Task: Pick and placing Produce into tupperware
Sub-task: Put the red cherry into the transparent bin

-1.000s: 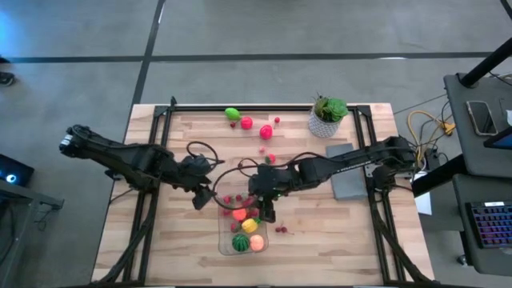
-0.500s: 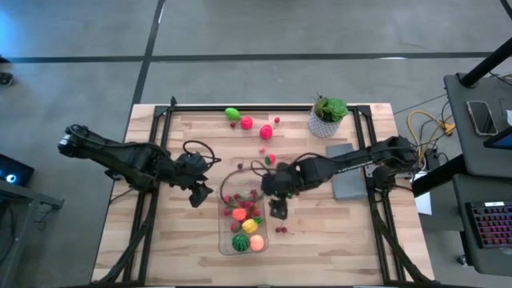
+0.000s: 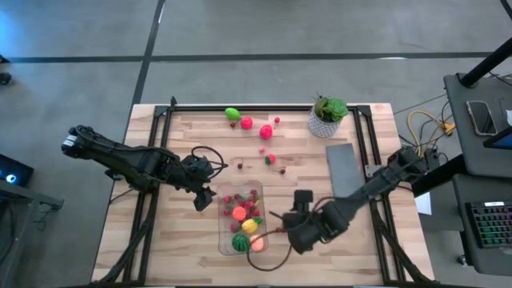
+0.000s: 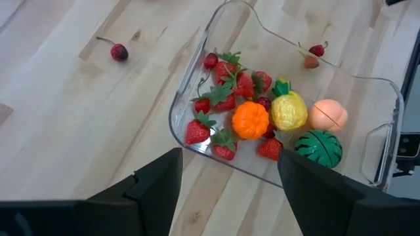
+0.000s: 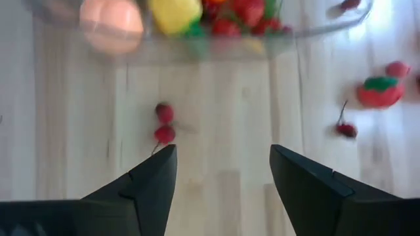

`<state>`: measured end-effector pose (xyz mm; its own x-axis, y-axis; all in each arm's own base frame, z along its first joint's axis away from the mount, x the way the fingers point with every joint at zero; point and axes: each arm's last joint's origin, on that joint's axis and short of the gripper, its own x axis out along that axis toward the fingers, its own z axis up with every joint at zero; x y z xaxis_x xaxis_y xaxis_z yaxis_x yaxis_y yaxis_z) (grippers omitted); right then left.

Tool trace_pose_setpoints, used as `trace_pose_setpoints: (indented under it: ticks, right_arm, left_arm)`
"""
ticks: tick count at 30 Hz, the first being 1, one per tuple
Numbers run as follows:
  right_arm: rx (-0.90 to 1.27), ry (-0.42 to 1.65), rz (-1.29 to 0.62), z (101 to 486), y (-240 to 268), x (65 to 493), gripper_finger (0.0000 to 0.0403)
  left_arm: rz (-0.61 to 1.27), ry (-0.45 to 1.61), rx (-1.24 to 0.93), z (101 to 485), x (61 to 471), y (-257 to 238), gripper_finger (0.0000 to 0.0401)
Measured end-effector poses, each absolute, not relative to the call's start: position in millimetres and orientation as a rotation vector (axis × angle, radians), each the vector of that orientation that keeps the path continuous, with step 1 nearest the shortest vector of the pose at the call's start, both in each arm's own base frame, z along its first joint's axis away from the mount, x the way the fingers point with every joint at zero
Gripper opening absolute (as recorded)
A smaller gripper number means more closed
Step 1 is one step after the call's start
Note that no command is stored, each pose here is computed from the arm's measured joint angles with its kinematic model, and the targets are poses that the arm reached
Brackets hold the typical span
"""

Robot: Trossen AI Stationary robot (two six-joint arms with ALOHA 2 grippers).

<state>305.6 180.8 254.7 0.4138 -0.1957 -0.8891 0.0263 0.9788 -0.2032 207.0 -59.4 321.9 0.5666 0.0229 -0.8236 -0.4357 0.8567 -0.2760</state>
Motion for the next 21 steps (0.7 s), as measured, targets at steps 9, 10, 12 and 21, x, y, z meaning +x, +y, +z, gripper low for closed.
trace_pose_setpoints:
  ticks: [9, 10, 12, 21]
  right_arm:
    - [-0.089, 1.135, -0.166, 234, 204, 286, 0.0239]
    - [-0.081, 1.13, -0.165, 234, 206, 286, 0.0239]
    - [-0.028, 1.116, -0.194, 235, 206, 287, 0.0239]
    - [0.135, 0.998, -0.4, 235, 204, 288, 0.024]
  left_arm:
    - [0.265, 0.943, -0.478, 323, 205, -59, 0.0235]
    - [0.263, 0.942, -0.468, 323, 204, -59, 0.0235]
    - [0.268, 0.929, -0.452, 325, 203, -58, 0.0235]
    - [0.38, 0.874, -0.407, 331, 205, -19, 0.0235]
